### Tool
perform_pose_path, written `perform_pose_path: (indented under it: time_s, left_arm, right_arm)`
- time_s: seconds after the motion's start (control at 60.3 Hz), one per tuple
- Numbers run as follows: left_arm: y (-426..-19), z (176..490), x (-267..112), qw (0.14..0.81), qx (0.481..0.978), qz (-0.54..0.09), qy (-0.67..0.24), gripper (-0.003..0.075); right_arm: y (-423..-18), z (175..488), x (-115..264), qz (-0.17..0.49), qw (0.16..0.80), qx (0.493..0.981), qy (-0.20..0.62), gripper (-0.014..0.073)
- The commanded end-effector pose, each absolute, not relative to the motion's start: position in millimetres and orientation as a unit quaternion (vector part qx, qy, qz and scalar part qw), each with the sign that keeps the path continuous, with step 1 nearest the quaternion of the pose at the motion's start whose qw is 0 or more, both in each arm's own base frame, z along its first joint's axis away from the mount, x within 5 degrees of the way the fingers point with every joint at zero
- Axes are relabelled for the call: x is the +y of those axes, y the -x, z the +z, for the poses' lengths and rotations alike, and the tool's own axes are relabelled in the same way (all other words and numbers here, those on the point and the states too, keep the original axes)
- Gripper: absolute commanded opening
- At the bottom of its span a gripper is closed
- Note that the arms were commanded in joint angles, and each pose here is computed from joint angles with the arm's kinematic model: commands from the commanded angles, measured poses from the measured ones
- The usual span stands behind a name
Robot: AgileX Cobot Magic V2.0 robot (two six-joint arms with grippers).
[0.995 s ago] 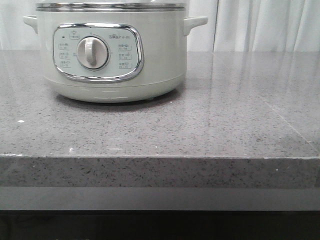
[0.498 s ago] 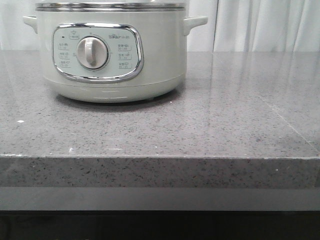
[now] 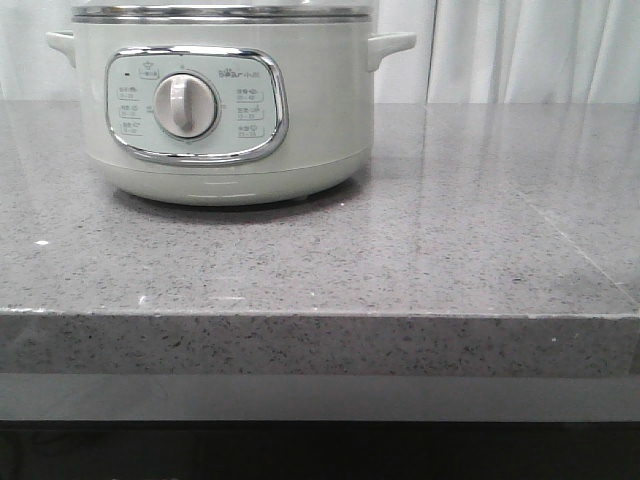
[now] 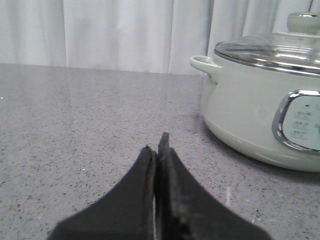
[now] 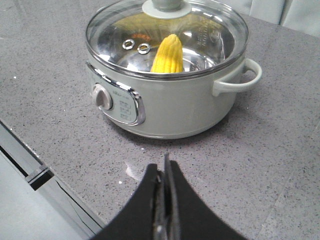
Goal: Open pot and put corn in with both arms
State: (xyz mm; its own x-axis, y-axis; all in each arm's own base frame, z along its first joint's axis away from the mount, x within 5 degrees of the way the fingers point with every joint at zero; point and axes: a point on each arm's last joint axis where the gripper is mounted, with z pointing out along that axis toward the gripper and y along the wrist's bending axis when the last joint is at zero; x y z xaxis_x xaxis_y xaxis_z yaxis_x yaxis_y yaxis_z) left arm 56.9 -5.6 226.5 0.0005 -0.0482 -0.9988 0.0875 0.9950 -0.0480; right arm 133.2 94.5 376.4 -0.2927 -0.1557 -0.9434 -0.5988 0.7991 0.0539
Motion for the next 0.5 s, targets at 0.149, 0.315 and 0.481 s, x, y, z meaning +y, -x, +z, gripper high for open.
perform_pose_path:
  time_s: [0.149,0.315,0.481]
  left_arm:
    - [-54,214,-2,0.758,0.650,-0.052,0.015,-0.0020]
    - [-55,213,-2,0.757,0.652,-0.054,0.014,-0.0020]
    - [-55,213,-2,0.756,0.652,-0.054,0.014,-0.0020]
  right_arm:
    - [-133,392,93,0.212,0.582,0.751,0.229,-0.0120]
    - [-133,392,93,0.211,0.581,0.752,0.229,-0.0120]
    - [-133,392,93,0.211,0.580,0.752,0.230,-0.0120]
